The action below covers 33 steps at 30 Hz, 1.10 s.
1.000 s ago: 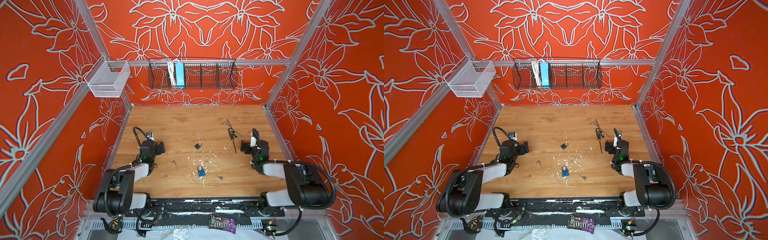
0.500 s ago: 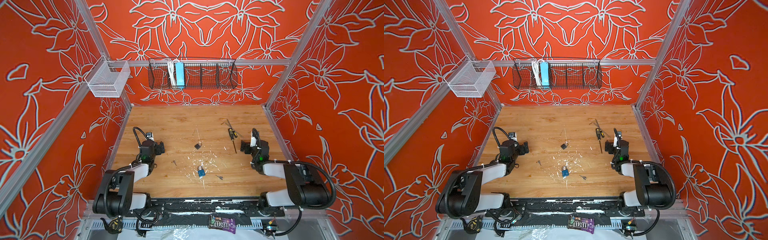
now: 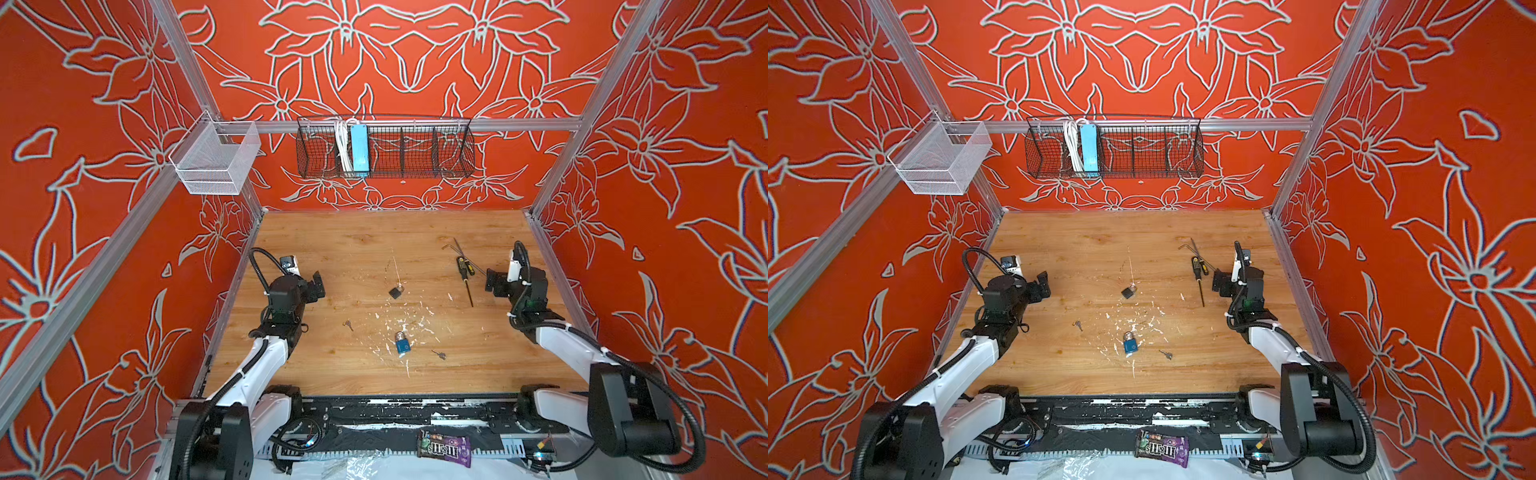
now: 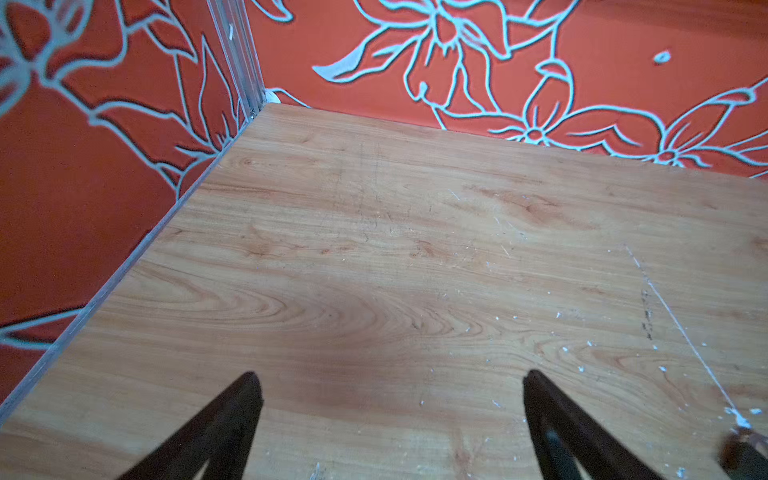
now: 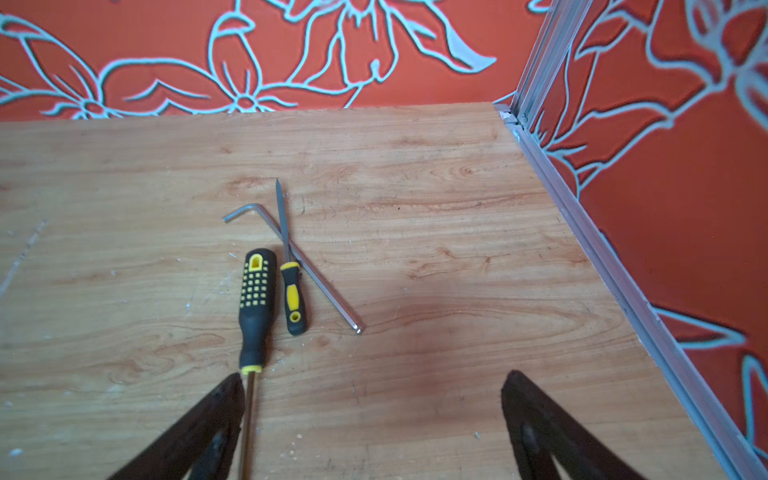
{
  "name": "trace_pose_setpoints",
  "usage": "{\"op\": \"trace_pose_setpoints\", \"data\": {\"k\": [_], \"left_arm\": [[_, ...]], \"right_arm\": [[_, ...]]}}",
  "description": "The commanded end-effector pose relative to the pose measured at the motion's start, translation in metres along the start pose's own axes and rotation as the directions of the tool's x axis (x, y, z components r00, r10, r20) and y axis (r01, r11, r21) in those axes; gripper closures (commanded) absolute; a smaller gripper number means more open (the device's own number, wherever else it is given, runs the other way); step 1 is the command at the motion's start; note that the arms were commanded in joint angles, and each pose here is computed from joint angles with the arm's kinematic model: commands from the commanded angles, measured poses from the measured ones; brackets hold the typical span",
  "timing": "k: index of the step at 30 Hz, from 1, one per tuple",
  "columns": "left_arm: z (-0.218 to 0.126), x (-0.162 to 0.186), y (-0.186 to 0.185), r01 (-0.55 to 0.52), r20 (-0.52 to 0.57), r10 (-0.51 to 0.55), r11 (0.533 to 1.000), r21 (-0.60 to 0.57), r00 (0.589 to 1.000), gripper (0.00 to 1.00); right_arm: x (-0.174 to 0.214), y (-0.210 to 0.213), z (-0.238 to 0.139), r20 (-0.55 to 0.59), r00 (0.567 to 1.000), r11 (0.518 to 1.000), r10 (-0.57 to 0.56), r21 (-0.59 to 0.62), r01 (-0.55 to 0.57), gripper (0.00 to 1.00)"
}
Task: Unlock with the key
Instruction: 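Move both arms forward, right gripper toward the silver key by the blue padlock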
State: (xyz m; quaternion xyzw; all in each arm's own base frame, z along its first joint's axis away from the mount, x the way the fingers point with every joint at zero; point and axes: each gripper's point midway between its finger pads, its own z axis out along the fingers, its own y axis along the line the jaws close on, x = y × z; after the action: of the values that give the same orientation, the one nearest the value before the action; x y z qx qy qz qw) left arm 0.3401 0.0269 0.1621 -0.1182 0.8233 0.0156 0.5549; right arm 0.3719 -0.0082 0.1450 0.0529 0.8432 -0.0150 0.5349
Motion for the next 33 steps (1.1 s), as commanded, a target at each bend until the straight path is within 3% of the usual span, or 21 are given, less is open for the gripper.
{"op": "trace_pose_setpoints", "data": {"k": [1, 4, 8, 12, 18, 24, 33], "left_arm": [[-0.013, -0.011, -0.001, 0.103, -0.022, -0.103, 0.995, 0.004, 0.994, 0.03], [-0.023, -0.025, -0.012, 0.183, -0.043, -0.181, 0.982, 0.054, 0.983, 0.03], [-0.028, -0.029, -0.032, 0.28, -0.09, -0.269, 0.947, 0.156, 0.959, 0.03], [-0.032, -0.027, -0.02, 0.402, -0.075, -0.396, 0.911, 0.093, 0.915, 0.02], [-0.04, -0.018, -0.015, 0.416, -0.129, -0.408, 0.908, 0.039, 0.904, 0.03], [-0.054, -0.007, -0.041, 0.458, -0.238, -0.416, 0.875, 0.159, 0.877, 0.03], [-0.076, 0.009, -0.051, 0.515, -0.318, -0.444, 0.835, 0.193, 0.838, 0.03]], "right_arm": [[-0.001, -0.006, -0.009, -0.095, 0.99, 0.994, 0.106, 0.045, -0.102, 0.02], [-0.011, -0.011, -0.019, -0.129, 0.963, 0.969, 0.236, 0.103, -0.223, 0.02], [-0.009, 0.009, -0.023, -0.163, 0.946, 0.959, 0.279, -0.004, -0.283, 0.02], [-0.001, 0.01, -0.027, -0.197, 0.909, 0.928, 0.368, 0.009, -0.373, 0.02], [0.017, 0.018, -0.034, -0.293, 0.883, 0.923, 0.367, -0.005, -0.386, 0.03], [0.029, 0.031, -0.046, -0.355, 0.86, 0.91, 0.367, -0.056, -0.411, 0.03], [0.033, 0.045, -0.067, -0.418, 0.835, 0.896, 0.357, -0.099, -0.433, 0.03]]}}
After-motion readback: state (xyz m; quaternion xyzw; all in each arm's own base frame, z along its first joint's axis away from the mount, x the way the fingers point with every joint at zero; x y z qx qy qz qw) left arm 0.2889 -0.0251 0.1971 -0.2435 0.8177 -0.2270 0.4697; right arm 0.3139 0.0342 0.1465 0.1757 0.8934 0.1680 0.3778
